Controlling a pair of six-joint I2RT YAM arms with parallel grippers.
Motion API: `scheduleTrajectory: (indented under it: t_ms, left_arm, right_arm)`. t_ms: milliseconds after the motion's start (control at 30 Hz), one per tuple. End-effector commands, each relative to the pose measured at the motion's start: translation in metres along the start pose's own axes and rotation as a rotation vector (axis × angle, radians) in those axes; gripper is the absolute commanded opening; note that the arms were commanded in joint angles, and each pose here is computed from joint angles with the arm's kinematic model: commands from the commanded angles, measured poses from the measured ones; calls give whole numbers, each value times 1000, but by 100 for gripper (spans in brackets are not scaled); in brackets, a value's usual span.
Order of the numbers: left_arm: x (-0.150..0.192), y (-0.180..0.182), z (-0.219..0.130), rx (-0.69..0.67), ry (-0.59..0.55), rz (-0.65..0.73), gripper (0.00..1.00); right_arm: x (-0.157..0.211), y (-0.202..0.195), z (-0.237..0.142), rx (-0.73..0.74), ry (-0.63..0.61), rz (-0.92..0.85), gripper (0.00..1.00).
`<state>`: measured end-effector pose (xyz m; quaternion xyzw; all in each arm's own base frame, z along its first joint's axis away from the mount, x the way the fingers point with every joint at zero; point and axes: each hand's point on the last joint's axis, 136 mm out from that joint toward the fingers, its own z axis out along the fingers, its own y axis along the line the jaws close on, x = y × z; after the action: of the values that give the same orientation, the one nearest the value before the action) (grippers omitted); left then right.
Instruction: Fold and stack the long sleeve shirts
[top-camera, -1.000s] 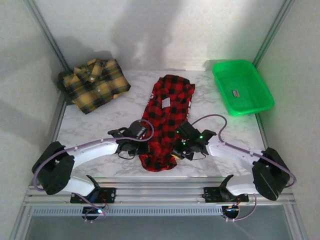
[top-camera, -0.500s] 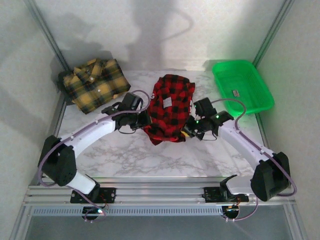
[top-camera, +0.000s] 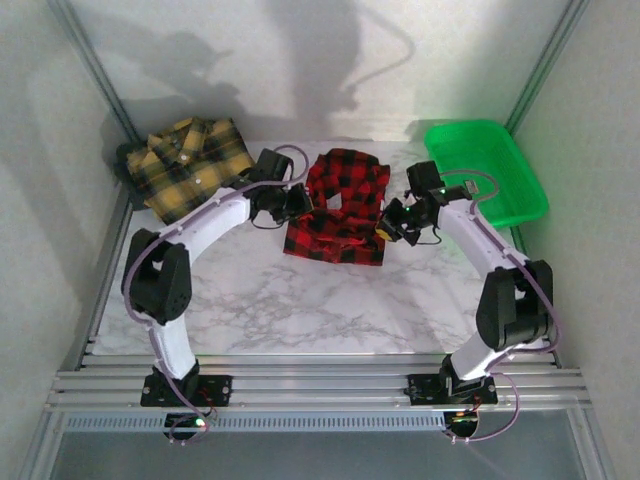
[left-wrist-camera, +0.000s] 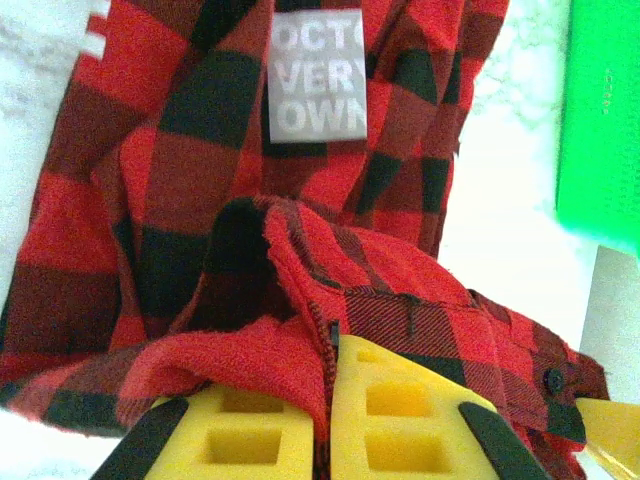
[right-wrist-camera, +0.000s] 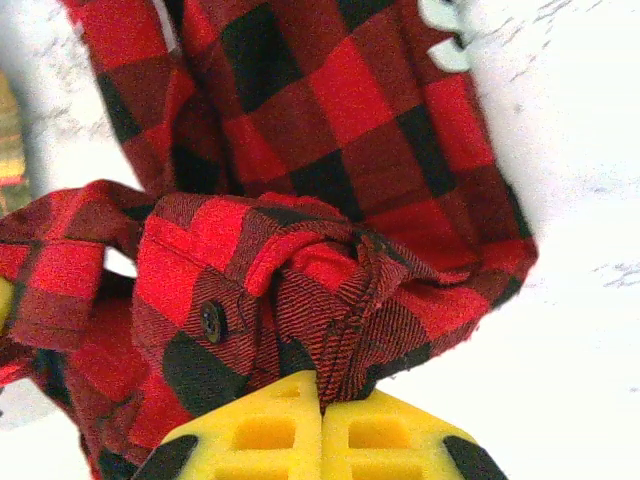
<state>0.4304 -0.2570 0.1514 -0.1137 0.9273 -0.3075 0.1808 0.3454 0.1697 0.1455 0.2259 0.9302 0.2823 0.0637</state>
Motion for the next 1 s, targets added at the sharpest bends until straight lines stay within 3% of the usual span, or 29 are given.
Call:
scheduleTrajectory:
  t_ms: [0, 267, 433, 500, 600, 667, 700, 767, 867, 967]
  left_arm:
    - [-16, -2, 9, 13, 0, 22, 2]
    - [-39, 20, 48, -23, 9, -7, 3]
    - [-53, 21, 73, -16, 18, -24, 10]
    - [-57, 25, 83, -20, 23, -44, 34]
    - [-74, 16, 79, 2, -16, -85, 59]
    - [-93, -1, 58, 31, -69, -106, 68]
    - [-105, -13, 41, 41, -108, -111, 86]
    - [-127, -32, -4, 43, -208, -113, 97]
    - [-140, -52, -78, 32, -348, -103, 100]
    - [-114, -51, -123, 36, -379, -112, 100]
  right_arm:
    - [-13, -2, 5, 2, 13, -14, 0]
    - [-50, -16, 37, 32, 27, 26, 0]
    - [-74, -20, 68, 34, 55, 58, 0]
    - [-84, -12, 80, 0, 68, 60, 4]
    - [-105, 4, 84, -54, 49, 64, 27]
    - [-122, 22, 68, -109, -1, 45, 39]
    - [-131, 33, 51, -124, -53, 8, 43]
    - [-141, 51, 11, -120, -164, -81, 49]
    - [-130, 66, -49, -80, -286, -248, 55]
    - [-95, 56, -81, 8, -307, -366, 59]
